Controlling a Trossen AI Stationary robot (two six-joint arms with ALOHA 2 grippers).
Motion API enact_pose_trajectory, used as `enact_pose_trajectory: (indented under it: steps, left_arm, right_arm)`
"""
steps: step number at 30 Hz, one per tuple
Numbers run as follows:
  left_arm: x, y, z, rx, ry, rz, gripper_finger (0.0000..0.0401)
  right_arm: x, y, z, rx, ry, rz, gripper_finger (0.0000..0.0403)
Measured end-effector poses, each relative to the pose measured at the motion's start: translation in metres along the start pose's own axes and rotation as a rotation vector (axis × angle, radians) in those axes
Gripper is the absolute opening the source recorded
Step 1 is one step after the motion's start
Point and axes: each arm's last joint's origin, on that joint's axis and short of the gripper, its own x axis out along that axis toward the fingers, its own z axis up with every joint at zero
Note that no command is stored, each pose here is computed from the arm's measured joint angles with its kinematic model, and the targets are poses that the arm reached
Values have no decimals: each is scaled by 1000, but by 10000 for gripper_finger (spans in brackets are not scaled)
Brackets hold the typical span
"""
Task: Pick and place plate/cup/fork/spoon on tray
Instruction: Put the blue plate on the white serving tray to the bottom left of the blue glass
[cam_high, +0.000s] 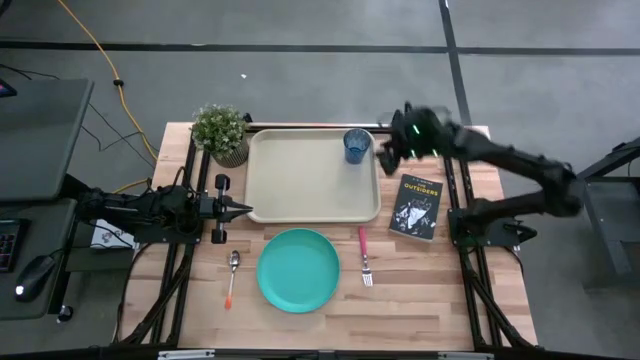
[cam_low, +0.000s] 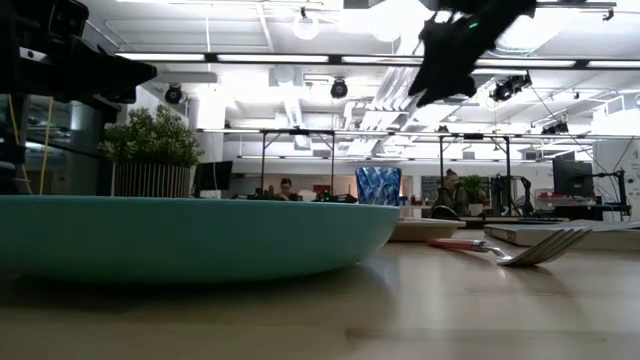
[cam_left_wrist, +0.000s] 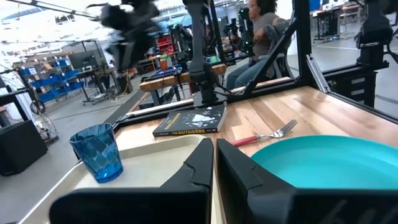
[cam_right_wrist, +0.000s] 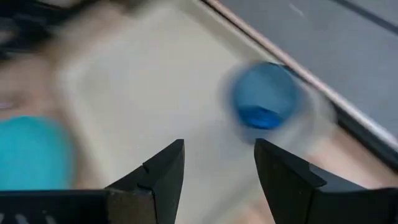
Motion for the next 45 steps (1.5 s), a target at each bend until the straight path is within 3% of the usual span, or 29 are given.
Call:
enact_pose_trajectory:
  steps: [3,7,12,30,36,41,45]
  left_arm:
    - [0,0,0,0,0,0,3]
    - [0,0,0,0,0,0,3]
    - [0,0,0,0,0,0,3]
    - [0,0,2,-3,-19,5,3]
    - [0,2,9,-13,-97,23,3]
    - [-2,5,22,-183,-235,34,10]
    - [1,4,26,-305,-231,9,52]
  right_arm:
    - [-9,18,-32,-53,-187,164,186]
    - [-22,30,-62,-106,-458,301,186]
    - [-32,33,-82,-158,-633,369,186]
    - [-16,66,-102,-310,-531,495,186]
    - [-11,70,-106,-333,-505,505,186]
    - [-11,71,-106,-329,-500,505,186]
    - [-11,71,-106,-328,-505,506,186]
